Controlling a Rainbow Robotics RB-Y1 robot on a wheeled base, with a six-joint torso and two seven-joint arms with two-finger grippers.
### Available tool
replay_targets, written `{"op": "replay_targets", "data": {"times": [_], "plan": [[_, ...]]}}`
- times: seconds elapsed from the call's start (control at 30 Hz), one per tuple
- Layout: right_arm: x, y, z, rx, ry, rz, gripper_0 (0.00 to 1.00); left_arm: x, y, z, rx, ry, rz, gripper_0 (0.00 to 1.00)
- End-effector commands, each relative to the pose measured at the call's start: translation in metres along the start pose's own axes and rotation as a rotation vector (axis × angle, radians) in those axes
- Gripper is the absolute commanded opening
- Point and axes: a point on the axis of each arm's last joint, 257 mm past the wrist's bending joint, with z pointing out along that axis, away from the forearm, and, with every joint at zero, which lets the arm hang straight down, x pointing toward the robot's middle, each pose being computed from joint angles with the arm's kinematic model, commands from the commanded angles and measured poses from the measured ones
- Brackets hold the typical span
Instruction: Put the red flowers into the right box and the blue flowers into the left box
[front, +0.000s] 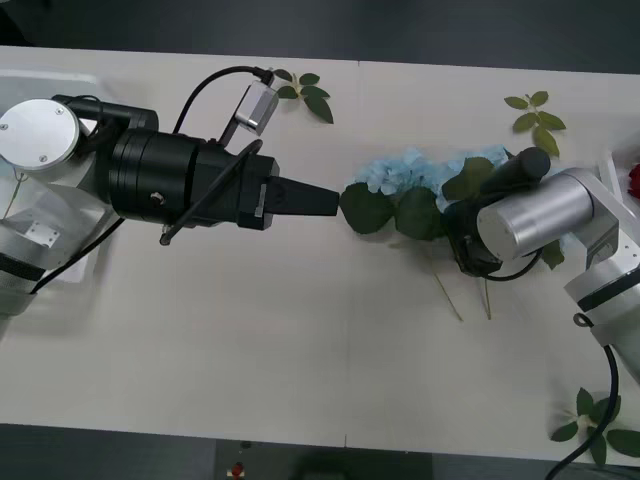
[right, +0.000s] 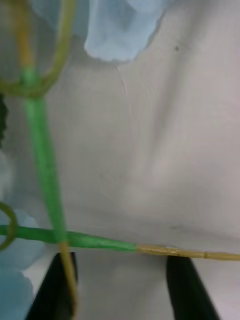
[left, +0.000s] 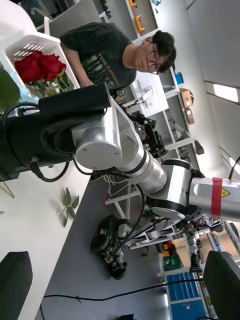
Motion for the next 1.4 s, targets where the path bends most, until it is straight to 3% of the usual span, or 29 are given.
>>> {"op": "replay_targets", "data": {"times": [0.03,0.53,0.77,1.0,1.4], "plan": [[-0.006,0.009,-0.005,-0.017,-0.008,-0.005,0.0,0.0,-0.001,-0.011,-0.02,0.0,-0.022,1.0],[-0.015,0.028,-0.013,-0.076,-0.021,-0.038,0.0,0.001,-0.001,-0.012,-0.014,-0.004,-0.025,1.0],[-0.029,0.054,-0.064,-0.141,-0.024,-0.124,0.0,0.001,-0.001,-0.012,-0.014,-0.004,-0.025,1.0],[-0.055,0.044,-0.108,-0.082,-0.044,-0.318,0.0,0.001,-0.001,-0.012,-0.014,-0.004,-0.025,1.0],[-0.111,0.029,-0.105,0.026,-0.222,-0.645,0.0,0.001,-0.001,-0.012,-0.014,-0.004,-0.025,1.0]]}}
